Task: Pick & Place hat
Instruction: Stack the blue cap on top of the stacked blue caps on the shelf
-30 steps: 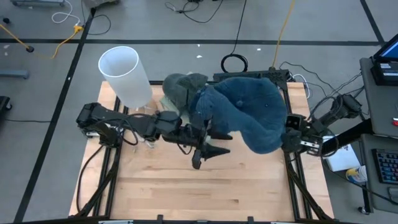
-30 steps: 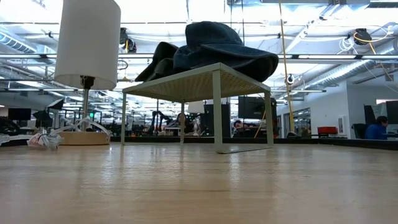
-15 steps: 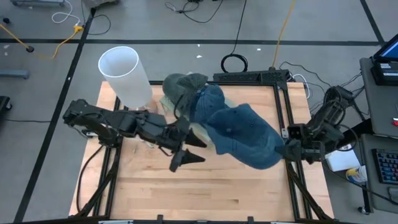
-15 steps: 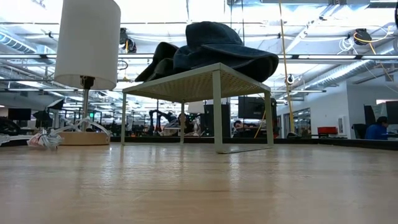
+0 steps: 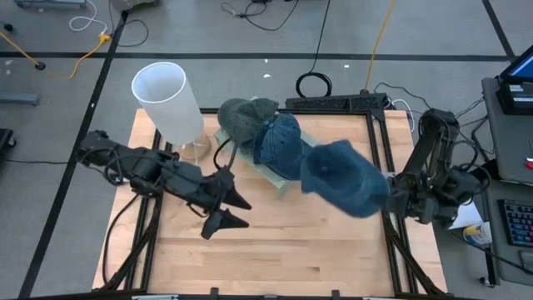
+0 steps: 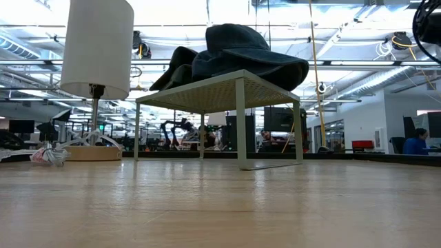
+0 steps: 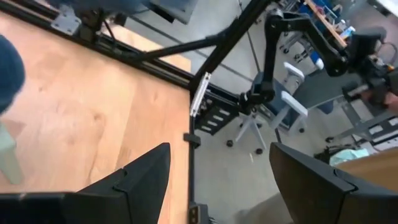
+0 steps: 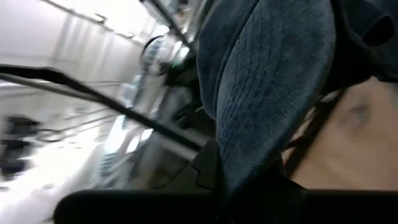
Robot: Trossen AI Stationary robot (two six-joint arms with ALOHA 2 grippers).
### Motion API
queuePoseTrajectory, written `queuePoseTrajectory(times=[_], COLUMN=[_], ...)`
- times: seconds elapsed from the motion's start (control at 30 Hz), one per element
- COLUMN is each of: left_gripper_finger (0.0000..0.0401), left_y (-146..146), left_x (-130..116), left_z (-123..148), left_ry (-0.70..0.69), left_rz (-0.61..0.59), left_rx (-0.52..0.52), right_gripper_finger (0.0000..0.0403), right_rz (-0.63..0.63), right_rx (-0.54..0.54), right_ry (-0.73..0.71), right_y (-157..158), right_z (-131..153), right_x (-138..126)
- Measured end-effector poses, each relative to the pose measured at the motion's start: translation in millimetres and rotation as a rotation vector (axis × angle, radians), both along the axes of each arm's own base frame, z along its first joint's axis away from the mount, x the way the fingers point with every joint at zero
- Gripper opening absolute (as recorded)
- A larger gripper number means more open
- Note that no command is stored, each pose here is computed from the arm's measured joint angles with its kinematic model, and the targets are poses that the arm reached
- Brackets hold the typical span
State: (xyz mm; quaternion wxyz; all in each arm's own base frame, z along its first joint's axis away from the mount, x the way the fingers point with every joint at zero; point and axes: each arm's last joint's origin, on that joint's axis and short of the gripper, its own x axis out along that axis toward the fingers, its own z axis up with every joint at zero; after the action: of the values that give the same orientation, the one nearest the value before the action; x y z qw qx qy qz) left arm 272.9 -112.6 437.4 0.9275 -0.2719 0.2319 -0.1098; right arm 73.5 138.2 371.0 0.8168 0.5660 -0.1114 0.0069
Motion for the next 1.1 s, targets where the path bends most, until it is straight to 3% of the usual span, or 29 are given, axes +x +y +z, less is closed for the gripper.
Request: queuePoseTrajectory(times=[0.2,0.53,0.87,1.1], left_gripper_finger=[0.0269,0.0262,0.0271,0.0271], left_y=[-3,-3,-4,-5], left_x=[-4,-6,-8,-10], left_z=[-3,-4,-7,-10], left_ry=[0.039,0.058,0.075,0.119], left_rz=[-0.002,-0.028,-0.094,-0.139], left_rx=[0.009,0.024,0.052,0.043], right_gripper_finger=[0.0004,0.0004,0.0004,0.0004], right_rz=[-0.141,-0.181,-0.116,-0.061], right_rx=[-0.107,0.002,0.012,0.073], right_ry=[0.069,-0.051,-0.210,-0.176], right_y=[-26,-49,-59,-70], right_z=[7,-18,-43,-58], right_x=[-1,10,37,67])
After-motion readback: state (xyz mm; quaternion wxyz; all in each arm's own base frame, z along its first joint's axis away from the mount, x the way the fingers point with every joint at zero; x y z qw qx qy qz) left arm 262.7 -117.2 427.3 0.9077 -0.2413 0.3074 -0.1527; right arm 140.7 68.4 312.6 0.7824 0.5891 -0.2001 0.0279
